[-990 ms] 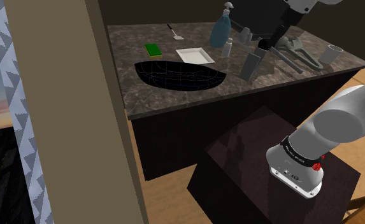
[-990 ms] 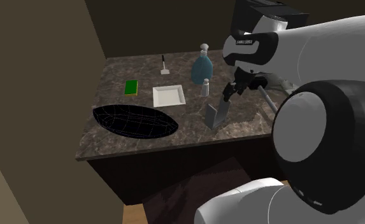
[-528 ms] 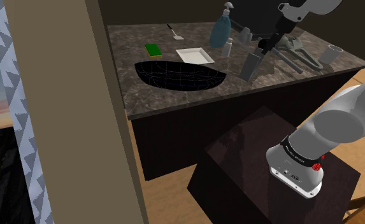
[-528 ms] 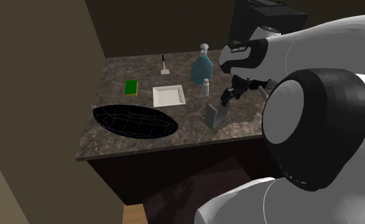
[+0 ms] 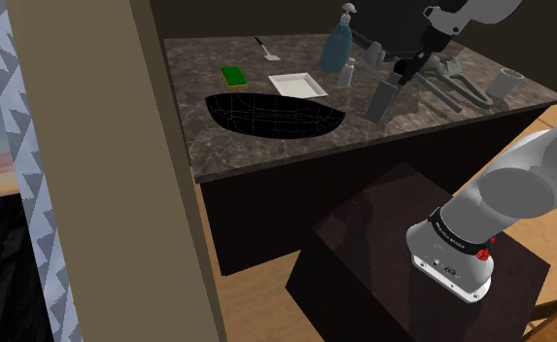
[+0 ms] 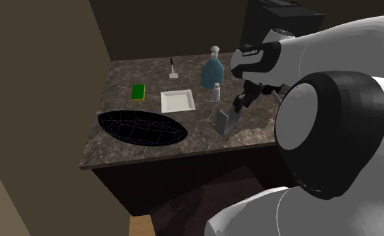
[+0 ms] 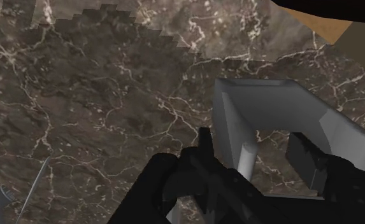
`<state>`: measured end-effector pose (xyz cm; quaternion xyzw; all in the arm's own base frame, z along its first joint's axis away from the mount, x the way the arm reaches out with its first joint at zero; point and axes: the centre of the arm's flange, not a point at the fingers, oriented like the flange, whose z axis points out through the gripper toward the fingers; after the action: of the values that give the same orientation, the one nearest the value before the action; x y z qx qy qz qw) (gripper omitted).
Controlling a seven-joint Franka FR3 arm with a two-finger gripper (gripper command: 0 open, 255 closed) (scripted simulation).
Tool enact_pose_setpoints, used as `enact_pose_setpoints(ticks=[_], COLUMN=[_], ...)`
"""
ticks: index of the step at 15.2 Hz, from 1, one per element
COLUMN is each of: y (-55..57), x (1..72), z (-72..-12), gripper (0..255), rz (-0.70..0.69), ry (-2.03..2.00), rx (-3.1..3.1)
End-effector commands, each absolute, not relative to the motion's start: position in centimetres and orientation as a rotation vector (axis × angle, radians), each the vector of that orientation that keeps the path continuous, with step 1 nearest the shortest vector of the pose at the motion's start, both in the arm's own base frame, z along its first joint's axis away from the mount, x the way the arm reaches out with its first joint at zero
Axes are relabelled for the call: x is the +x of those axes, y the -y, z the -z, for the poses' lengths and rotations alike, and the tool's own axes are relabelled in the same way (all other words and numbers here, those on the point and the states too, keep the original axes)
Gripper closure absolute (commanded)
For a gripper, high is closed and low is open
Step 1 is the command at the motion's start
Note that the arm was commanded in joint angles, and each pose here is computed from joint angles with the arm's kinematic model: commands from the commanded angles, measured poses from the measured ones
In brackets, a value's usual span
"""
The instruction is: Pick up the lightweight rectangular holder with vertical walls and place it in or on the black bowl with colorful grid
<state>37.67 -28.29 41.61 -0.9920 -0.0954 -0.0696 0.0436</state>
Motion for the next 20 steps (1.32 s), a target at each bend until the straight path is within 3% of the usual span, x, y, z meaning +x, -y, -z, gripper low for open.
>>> enact_pose_setpoints(ticks=[1,9,20], y=[28.3,28.3,28.3], x=[37.7,37.7,37.7], z=[-41.6,-41.6,-47.4], gripper=[255,255,255], rz=[0.213,0.213,0.213], ry=[0.292,0.292,0.292], rx=[-3.033,-3.033,-3.033])
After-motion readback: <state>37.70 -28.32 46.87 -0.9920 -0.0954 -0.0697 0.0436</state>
